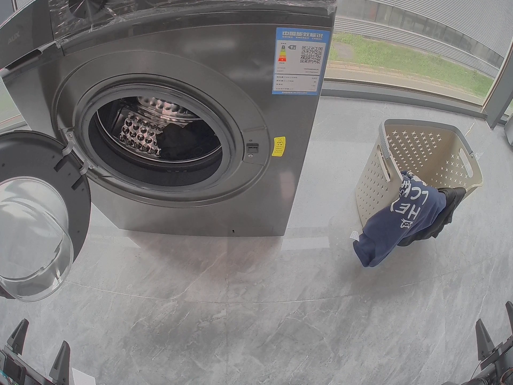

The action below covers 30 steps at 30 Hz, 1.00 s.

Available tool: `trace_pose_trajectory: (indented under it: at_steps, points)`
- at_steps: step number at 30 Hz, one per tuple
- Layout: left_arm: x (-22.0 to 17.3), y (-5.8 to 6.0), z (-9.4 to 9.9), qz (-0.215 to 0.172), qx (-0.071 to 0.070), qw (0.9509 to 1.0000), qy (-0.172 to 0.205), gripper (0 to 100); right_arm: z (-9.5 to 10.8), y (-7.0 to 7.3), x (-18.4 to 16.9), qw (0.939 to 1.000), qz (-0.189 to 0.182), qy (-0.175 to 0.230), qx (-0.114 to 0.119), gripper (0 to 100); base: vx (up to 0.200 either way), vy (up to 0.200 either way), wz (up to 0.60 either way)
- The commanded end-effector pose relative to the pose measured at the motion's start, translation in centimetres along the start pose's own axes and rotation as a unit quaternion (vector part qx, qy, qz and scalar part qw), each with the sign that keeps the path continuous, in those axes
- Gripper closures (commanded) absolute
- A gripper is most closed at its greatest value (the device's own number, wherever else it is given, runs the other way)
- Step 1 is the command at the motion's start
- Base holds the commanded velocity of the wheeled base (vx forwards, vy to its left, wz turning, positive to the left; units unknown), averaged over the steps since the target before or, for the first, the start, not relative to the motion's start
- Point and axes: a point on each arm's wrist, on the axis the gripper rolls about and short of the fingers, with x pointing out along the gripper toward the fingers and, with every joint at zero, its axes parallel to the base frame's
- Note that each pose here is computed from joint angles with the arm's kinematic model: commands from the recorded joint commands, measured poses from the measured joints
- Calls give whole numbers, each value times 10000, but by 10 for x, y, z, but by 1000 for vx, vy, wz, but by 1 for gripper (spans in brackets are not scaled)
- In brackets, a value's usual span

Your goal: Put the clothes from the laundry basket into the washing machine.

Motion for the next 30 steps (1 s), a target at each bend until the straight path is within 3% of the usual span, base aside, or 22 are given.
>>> trace_pose_trajectory:
  at_steps: [1, 14, 23, 30]
  points:
    - [0, 0, -5, -1, 1, 10000, 27, 0, -4, 0, 0, 10000, -3, 9, 7, 0, 0, -200, 0]
    - [0, 0, -5, 14, -6, 10000, 27, 0, -4, 0, 0, 10000, -3, 9, -1, 0, 0, -200, 0]
    - [0, 0, -5, 45, -6, 10000, 34, 0, -4, 0, 0, 10000, -3, 9, 7, 0, 0, 0, 0]
    - [0, 0, -5, 45, -14, 10000, 34, 0, -4, 0, 0, 10000, -3, 9, -1, 0, 0, -200, 0]
